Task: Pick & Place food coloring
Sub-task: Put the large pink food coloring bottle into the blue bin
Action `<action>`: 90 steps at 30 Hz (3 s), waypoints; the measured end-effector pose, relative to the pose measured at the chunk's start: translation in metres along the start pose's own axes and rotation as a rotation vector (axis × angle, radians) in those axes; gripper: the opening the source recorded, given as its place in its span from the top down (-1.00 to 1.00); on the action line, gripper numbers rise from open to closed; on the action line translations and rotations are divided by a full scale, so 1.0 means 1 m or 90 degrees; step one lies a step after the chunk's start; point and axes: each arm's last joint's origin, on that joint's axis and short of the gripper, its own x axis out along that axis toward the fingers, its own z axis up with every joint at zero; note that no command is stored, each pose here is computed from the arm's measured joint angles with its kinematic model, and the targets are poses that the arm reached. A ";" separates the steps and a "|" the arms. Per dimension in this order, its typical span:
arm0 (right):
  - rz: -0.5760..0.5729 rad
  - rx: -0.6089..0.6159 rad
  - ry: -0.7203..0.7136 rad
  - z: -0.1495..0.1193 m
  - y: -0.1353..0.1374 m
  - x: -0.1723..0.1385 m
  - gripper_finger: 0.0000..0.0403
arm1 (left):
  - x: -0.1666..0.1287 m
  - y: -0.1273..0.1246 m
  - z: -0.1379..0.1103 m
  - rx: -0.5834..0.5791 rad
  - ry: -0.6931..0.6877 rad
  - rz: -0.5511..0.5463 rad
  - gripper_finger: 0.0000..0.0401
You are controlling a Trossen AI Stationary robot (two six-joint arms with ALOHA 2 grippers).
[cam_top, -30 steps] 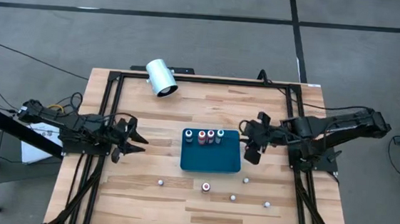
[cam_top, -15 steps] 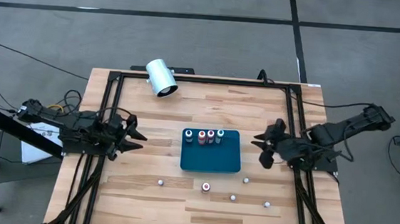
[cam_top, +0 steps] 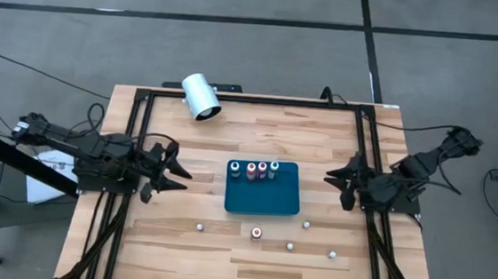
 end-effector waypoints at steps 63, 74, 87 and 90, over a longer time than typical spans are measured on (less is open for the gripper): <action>0.210 0.030 -0.135 -0.048 -0.036 0.035 0.54 | 0.232 0.000 -0.018 -0.156 0.420 -0.071 0.24; 0.189 0.052 -0.137 -0.048 -0.037 0.035 0.54 | 0.236 0.002 -0.025 -0.072 0.418 -0.094 0.24; 0.160 0.080 -0.148 -0.047 -0.039 0.035 0.54 | 0.237 0.005 -0.024 0.090 0.389 -0.081 0.24; 0.150 0.085 -0.160 -0.046 -0.039 0.035 0.54 | 0.237 0.005 -0.024 0.070 0.392 -0.074 0.24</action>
